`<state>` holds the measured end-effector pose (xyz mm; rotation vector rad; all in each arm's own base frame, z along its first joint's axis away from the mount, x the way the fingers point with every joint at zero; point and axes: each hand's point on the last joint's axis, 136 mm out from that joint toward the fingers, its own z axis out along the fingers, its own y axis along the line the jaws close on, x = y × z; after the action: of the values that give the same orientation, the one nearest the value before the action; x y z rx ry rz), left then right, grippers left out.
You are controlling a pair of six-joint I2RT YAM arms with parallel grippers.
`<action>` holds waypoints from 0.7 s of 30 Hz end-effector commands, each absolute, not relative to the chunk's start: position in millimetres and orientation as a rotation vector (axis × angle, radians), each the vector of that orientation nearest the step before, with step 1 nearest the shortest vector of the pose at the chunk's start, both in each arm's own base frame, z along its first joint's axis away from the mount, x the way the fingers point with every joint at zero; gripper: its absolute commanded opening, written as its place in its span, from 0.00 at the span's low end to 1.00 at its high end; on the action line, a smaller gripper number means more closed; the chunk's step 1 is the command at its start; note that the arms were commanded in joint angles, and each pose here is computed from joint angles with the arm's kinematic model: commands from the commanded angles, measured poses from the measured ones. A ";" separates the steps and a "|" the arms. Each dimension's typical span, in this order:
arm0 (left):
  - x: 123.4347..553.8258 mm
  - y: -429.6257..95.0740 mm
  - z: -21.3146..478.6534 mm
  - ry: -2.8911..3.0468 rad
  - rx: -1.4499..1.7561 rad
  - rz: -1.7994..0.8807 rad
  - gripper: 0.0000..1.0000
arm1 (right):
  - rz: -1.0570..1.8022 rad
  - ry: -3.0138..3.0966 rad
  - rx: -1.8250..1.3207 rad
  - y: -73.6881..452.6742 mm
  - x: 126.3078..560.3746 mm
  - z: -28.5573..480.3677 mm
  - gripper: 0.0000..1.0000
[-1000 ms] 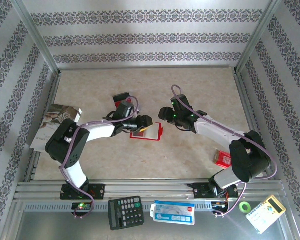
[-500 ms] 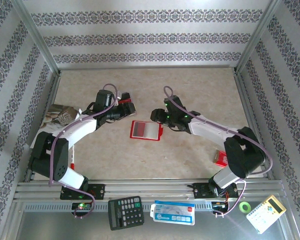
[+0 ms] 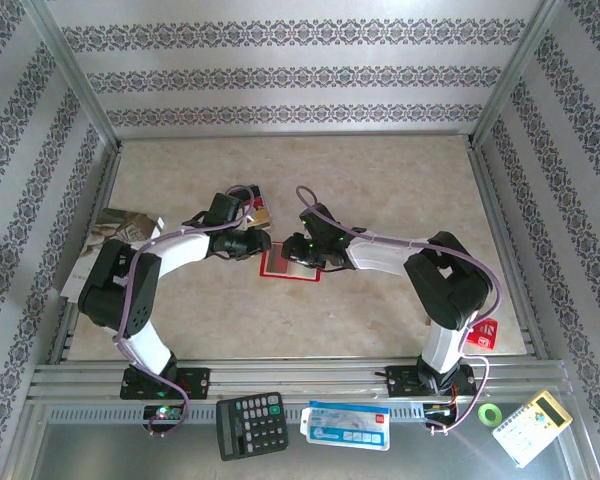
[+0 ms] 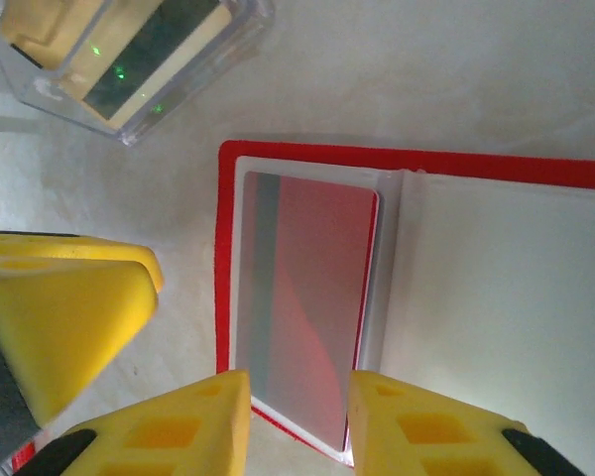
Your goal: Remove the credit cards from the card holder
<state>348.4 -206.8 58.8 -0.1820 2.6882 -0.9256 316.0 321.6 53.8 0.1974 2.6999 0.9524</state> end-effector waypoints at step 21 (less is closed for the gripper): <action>337.7 -214.6 31.9 2.876 0.058 -0.751 0.15 | 1.018 2.712 0.273 324.2 325.5 42.0 0.35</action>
<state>341.6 -213.0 34.3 0.0052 2.8443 -0.7846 319.8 321.5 38.8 0.2648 2.7279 0.9831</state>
